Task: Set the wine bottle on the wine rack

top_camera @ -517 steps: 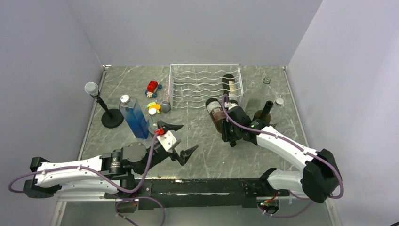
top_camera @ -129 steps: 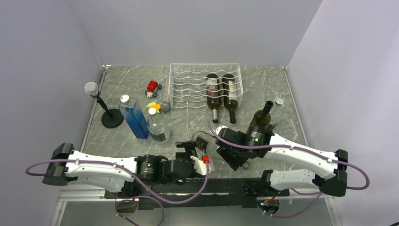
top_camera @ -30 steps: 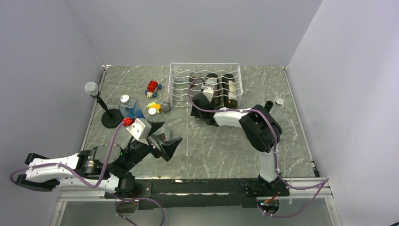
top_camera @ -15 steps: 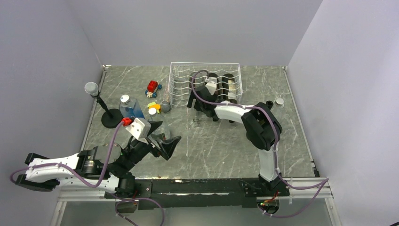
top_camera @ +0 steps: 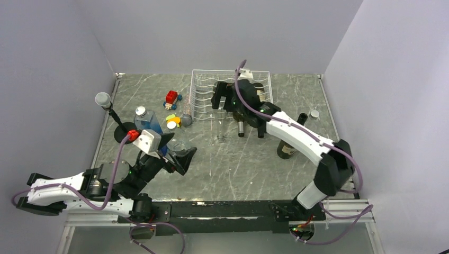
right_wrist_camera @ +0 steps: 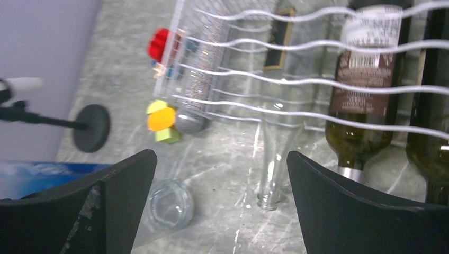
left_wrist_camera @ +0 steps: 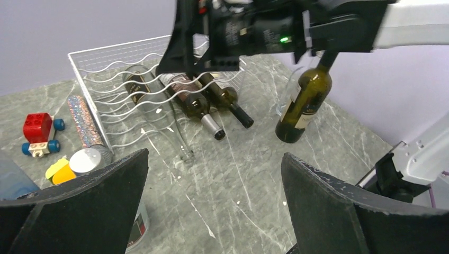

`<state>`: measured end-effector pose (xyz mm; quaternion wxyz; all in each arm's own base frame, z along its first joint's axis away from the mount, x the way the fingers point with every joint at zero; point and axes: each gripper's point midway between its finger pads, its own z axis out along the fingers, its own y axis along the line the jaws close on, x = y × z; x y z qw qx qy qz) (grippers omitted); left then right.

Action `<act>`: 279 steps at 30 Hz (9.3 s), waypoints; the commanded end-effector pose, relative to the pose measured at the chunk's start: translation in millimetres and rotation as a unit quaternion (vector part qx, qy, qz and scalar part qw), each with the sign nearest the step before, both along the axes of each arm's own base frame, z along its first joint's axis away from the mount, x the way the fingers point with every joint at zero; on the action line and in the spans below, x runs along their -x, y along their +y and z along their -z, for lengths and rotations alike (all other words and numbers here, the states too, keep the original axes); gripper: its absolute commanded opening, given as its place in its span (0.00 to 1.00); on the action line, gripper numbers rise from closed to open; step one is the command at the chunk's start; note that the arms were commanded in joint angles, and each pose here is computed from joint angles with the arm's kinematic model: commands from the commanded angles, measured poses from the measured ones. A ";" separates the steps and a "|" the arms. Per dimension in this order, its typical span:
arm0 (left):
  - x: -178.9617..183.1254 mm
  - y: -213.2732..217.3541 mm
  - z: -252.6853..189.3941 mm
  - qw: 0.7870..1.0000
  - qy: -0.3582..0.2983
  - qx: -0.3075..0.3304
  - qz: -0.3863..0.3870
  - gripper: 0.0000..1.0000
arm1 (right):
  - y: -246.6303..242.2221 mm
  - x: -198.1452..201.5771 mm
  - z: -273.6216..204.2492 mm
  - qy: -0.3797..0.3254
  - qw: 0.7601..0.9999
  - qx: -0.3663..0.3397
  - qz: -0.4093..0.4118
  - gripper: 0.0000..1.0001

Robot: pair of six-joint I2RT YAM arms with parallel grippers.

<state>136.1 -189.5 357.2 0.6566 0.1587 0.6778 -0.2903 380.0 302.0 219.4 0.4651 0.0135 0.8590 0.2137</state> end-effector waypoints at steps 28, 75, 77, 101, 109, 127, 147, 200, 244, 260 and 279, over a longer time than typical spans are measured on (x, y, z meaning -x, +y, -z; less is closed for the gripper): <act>-26.3 128.5 -79.9 0.972 0.047 0.176 -0.145 0.99 | 251.7 121.8 -114.7 -0.305 0.819 -0.041 -0.485 1.00; -24.4 139.7 -69.4 0.971 0.057 0.188 -0.134 0.99 | 268.6 79.4 -206.2 -0.395 0.828 -0.134 -0.375 0.00; -24.1 140.7 -70.4 0.970 0.061 0.194 -0.133 0.99 | 260.5 75.2 -219.8 -0.400 0.827 -0.147 -0.366 0.00; -21.5 93.3 -63.8 0.985 0.018 0.134 -0.109 0.99 | 101.4 71.0 -371.5 -0.498 0.837 -0.113 -0.196 0.00; -15.3 37.3 -46.1 0.995 -0.003 0.073 -0.073 0.99 | 19.9 68.1 -353.0 -0.434 0.896 -0.025 -0.088 0.00; -11.2 -123.8 87.1 0.979 0.187 0.049 0.064 0.99 | -73.4 159.9 -264.1 -0.292 0.943 0.009 -0.161 0.00; 49.4 -152.6 42.5 0.937 0.057 0.117 0.323 0.99 | -49.5 287.7 -262.7 -0.323 0.820 -0.100 -0.462 0.00; 30.6 -121.6 43.0 0.935 -0.136 -0.116 0.307 0.01 | -110.6 247.0 -247.1 -0.250 0.927 -0.044 -0.277 1.00; -22.5 -129.2 101.9 0.870 -0.287 -0.395 0.075 0.01 | -68.5 308.9 -4.5 0.184 0.869 0.083 -0.451 0.91; -28.0 -125.0 101.6 0.857 -0.294 -0.420 0.056 0.01 | -72.8 311.4 27.1 0.218 0.858 0.110 -0.451 0.81; -32.5 -118.4 117.9 0.852 -0.259 -0.453 0.045 0.26 | -75.7 303.0 16.6 0.194 0.879 0.129 -0.416 0.00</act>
